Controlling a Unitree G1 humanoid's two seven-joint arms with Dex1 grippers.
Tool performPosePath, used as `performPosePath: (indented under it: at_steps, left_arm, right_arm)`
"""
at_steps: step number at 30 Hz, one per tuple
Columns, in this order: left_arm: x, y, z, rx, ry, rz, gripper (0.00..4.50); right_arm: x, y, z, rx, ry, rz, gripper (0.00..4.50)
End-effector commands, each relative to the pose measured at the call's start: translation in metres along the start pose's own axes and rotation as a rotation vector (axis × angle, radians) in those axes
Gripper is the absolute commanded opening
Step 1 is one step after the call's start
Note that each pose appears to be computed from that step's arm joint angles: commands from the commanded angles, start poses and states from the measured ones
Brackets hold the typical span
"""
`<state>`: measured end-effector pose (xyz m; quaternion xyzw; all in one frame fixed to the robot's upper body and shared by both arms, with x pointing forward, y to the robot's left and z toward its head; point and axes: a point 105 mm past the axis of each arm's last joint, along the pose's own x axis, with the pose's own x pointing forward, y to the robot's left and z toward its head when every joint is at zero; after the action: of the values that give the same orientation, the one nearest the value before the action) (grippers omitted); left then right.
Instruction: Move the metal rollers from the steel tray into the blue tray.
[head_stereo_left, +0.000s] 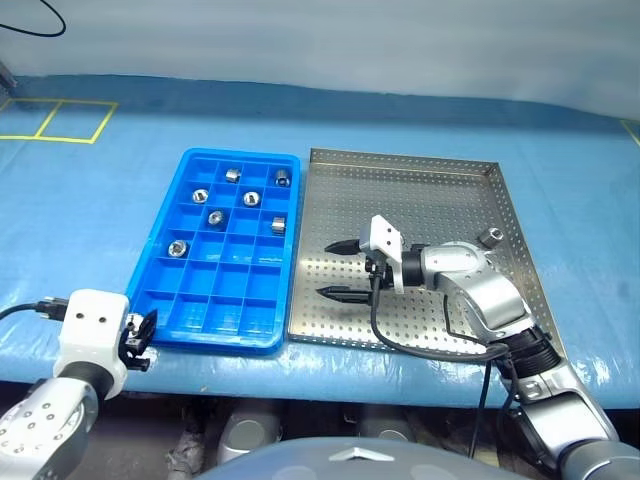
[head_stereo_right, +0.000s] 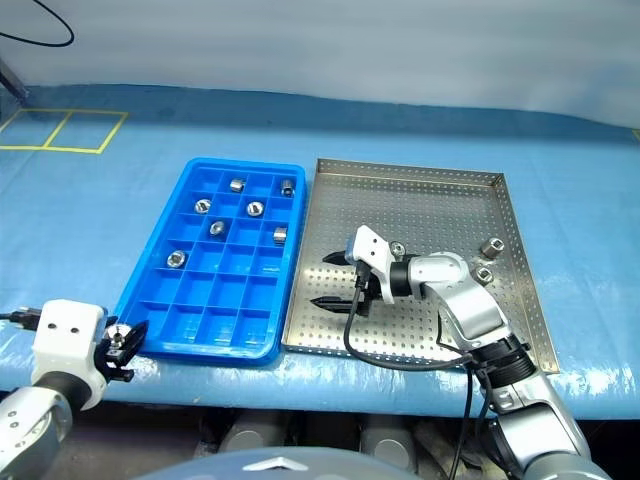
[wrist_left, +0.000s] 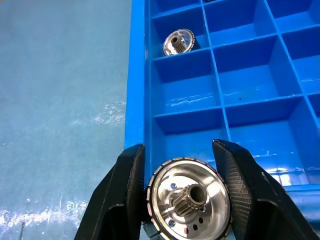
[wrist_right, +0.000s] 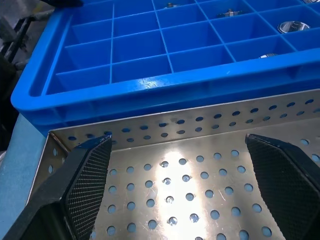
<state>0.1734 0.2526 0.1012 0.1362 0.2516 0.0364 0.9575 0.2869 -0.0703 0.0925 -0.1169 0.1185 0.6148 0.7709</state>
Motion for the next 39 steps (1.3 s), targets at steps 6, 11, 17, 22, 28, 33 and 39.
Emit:
performPosePath:
  at_steps: [6,11,17,22,28,33,39]
  left_arm:
    - [0.002,-0.006,0.017,0.042,-0.053,-0.005,1.88]
    - [0.004,-0.002,0.023,0.058,-0.07,0.016,3.15]
    - [0.008,0.005,0.036,0.02,-0.127,0.066,4.43]
    - [0.014,-0.029,0.077,-0.044,-0.329,-0.136,4.43]
    - [0.033,-0.082,0.123,-0.059,-0.486,-0.437,4.43]
    - [0.073,-0.133,0.144,0.002,-0.489,-0.623,4.43]
    - [0.095,-0.185,0.157,0.123,-0.517,-0.833,4.43]
  right_arm:
    - [-0.003,0.0,0.009,-0.032,-0.027,-0.004,4.5]
    - [-0.006,-0.001,0.008,-0.029,-0.027,-0.027,4.5]
    - [-0.008,-0.002,0.008,-0.029,-0.03,-0.048,4.5]
    - [-0.013,-0.005,0.011,-0.038,-0.044,-0.097,4.5]
    - [-0.03,-0.005,0.017,-0.061,-0.049,-0.206,4.5]
    - [-0.057,-0.006,0.012,-0.056,-0.013,-0.35,4.5]
    - [-0.08,0.001,0.0,-0.026,0.04,-0.47,4.5]
